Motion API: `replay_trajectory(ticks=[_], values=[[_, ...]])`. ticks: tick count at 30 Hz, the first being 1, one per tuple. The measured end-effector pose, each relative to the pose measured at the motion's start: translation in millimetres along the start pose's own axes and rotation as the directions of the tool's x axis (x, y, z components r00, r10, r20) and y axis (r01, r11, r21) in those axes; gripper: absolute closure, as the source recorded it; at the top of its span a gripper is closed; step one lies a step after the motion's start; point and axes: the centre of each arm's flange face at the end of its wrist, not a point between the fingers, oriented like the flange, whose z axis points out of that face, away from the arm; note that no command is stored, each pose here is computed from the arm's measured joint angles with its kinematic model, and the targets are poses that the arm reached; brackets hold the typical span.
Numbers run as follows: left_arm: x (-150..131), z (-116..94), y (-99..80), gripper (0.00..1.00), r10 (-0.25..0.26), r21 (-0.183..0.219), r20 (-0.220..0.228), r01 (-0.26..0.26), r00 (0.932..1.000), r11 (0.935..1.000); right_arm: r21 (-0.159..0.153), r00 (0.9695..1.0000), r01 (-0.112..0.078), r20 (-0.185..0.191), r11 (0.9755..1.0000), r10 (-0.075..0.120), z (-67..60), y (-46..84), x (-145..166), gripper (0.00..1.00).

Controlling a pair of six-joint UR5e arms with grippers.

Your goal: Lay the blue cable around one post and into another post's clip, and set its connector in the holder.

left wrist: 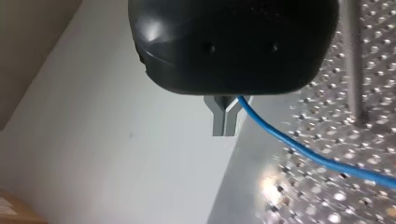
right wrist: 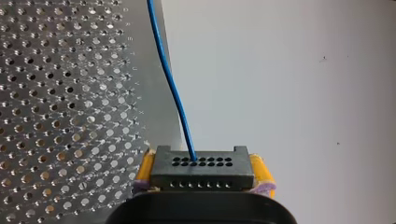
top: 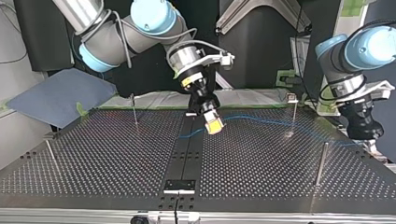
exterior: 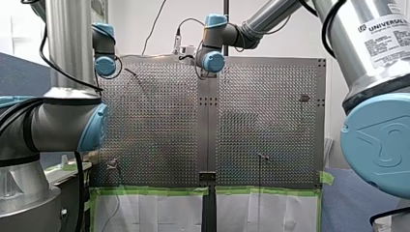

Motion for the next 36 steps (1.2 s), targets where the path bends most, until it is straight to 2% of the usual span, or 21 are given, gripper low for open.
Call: replay_trajectory(ticks=[10,22,31,36], values=[[-8.4,23.7,-7.4,1.00,-0.005,0.024,0.022,0.004,0.9998,0.9997,-0.003,1.0000,-0.007,0.004,1.0000,0.007,18.3,3.9,-10.8,1.00],[11.4,40.9,5.1,1.00,0.003,0.023,-0.017,-0.003,0.9998,0.9997,-0.016,0.9997,-0.009,0.022,0.9998,0.009,41.9,15.9,-27.5,1.00],[20.2,58.2,9.7,1.00,0.001,0.034,-0.055,0.001,0.9985,0.9994,-0.027,1.0000,-0.004,0.004,0.9996,0.005,54.1,27.1,-25.7,1.00],[18.8,72.8,8.9,1.00,0.001,0.051,-0.048,0.001,0.9988,0.9987,-0.031,1.0000,-0.002,-0.001,0.9995,0.002,60.1,34.7,-24.7,1.00]])
